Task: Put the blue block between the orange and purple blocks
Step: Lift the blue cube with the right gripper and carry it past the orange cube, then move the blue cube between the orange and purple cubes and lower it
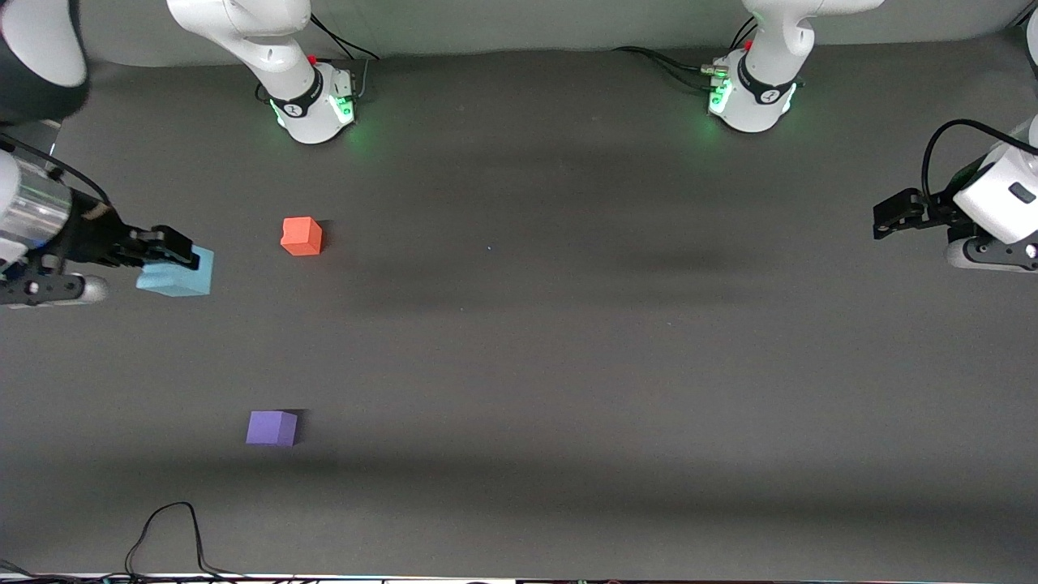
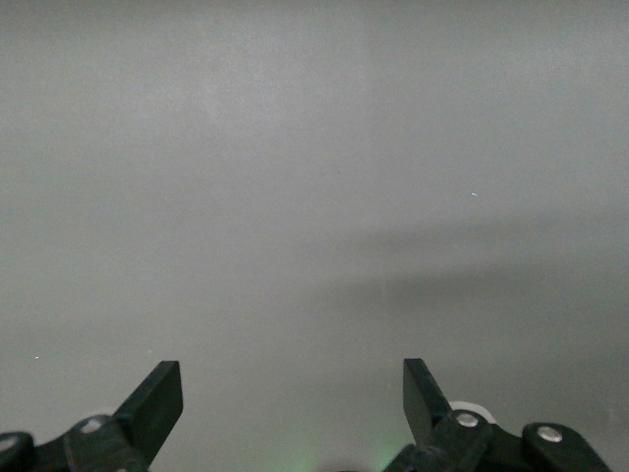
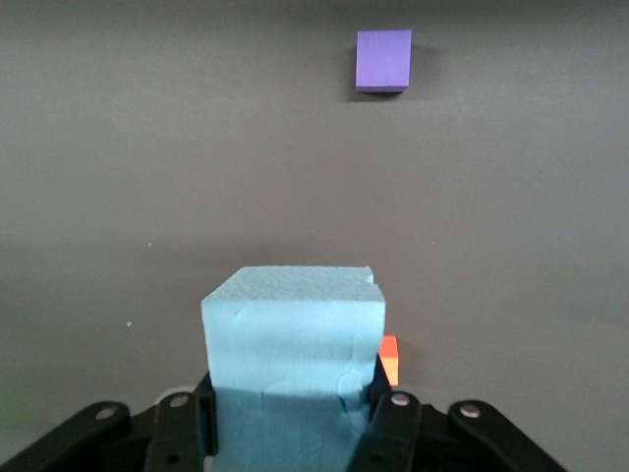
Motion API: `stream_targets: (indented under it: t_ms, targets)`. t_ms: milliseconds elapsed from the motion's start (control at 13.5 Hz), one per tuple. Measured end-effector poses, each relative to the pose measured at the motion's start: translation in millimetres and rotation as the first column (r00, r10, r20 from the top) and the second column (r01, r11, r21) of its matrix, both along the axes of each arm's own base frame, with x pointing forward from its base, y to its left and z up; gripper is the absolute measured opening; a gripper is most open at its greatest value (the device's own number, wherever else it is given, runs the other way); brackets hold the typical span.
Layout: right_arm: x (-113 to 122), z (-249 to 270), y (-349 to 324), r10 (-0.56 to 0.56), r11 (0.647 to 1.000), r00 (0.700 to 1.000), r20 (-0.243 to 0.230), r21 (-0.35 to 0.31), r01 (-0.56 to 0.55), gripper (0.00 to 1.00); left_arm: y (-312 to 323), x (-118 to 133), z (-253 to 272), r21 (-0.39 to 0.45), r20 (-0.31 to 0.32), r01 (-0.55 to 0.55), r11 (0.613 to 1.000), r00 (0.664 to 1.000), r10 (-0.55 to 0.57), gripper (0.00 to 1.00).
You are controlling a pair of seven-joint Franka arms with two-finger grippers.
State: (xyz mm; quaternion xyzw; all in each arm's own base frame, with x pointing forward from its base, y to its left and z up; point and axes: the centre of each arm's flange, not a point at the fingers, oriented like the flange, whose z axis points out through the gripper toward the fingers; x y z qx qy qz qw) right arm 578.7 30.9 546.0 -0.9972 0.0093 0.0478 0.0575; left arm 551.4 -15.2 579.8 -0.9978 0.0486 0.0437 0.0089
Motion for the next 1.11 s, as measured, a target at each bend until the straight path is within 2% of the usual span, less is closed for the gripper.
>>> stream_targets:
  t_ms: [223,668,1114]
  targets:
    - [-1,-74,-1,-0.02,1.0,1.0,0.01,-0.005,0.02,0.54,0,0,0,0.0,0.0,0.0,1.0,1.0,0.0,1.0]
    - [-25,-223,-32,0.016,1.0,0.999,0.027,-0.019,-0.016,0.54,0,0,-1,0.0,-0.002,-0.003,1.0,1.0,0.003,1.0]
    - [-21,-332,-47,-0.004,0.999,0.999,0.037,-0.035,0.005,0.54,0,1,-3,0.001,-0.004,-0.015,1.0,1.0,0.015,1.0]
